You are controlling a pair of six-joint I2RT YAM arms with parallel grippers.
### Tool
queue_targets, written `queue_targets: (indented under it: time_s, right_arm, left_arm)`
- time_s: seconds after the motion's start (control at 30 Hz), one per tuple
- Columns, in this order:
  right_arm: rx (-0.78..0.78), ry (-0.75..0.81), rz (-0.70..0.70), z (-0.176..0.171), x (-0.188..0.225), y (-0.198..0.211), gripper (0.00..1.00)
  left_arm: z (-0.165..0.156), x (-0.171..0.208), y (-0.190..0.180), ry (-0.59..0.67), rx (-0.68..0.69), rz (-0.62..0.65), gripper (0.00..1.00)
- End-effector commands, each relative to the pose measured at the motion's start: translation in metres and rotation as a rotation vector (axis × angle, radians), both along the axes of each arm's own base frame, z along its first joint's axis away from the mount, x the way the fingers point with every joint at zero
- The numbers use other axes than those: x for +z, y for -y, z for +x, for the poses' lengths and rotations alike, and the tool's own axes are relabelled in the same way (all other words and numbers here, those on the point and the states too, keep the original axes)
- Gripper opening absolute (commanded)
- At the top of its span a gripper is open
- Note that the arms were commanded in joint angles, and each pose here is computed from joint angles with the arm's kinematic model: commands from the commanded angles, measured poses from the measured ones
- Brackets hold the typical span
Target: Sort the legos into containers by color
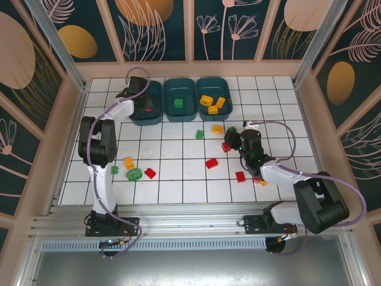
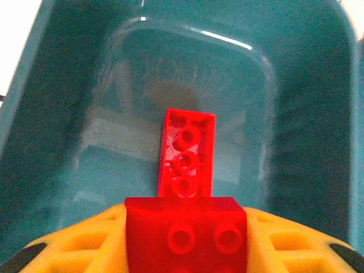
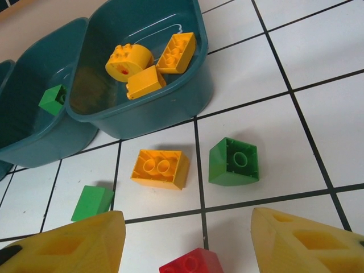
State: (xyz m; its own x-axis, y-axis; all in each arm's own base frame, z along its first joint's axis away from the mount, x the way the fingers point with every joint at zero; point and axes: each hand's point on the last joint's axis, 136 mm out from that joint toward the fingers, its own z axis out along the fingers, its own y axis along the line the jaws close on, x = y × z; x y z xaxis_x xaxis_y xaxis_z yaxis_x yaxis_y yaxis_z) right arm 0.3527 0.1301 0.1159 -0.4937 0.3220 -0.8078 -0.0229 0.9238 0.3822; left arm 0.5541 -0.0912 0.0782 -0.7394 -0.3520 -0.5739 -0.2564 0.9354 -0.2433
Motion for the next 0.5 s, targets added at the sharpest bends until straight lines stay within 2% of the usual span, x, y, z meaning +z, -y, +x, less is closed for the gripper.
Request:
queue_targets:
  time_s: [0.0, 0.17, 0.23, 0.33, 0.47]
  right_arm:
    - [-0.018, 0.041, -0.04, 0.01, 0.012, 0.001, 0.62]
    - [0.085, 0.032, -0.055, 0.009, 0.009, -0.021, 0.7]
    - [0.119, 0.01, -0.069, 0.011, 0.004, -0.032, 0.72]
    - [0.159, 0.002, -0.096, 0.01, 0.0, -0.051, 0.74]
    - [0.238, -0.015, -0.074, 0.013, 0.001, -0.089, 0.75]
  left_arm:
    - [0.007, 0.013, 0.008, 0.004, -0.022, -0.05, 0.53]
    - [0.005, 0.061, 0.019, 0.091, -0.085, -0.1, 0.74]
    - [-0.004, 0.084, 0.02, 0.134, -0.09, -0.125, 0.77]
    - [-0.033, 0.116, 0.02, 0.213, -0.078, -0.194, 0.85]
    - [-0.094, 0.148, 0.014, 0.356, -0.02, -0.353, 0.97]
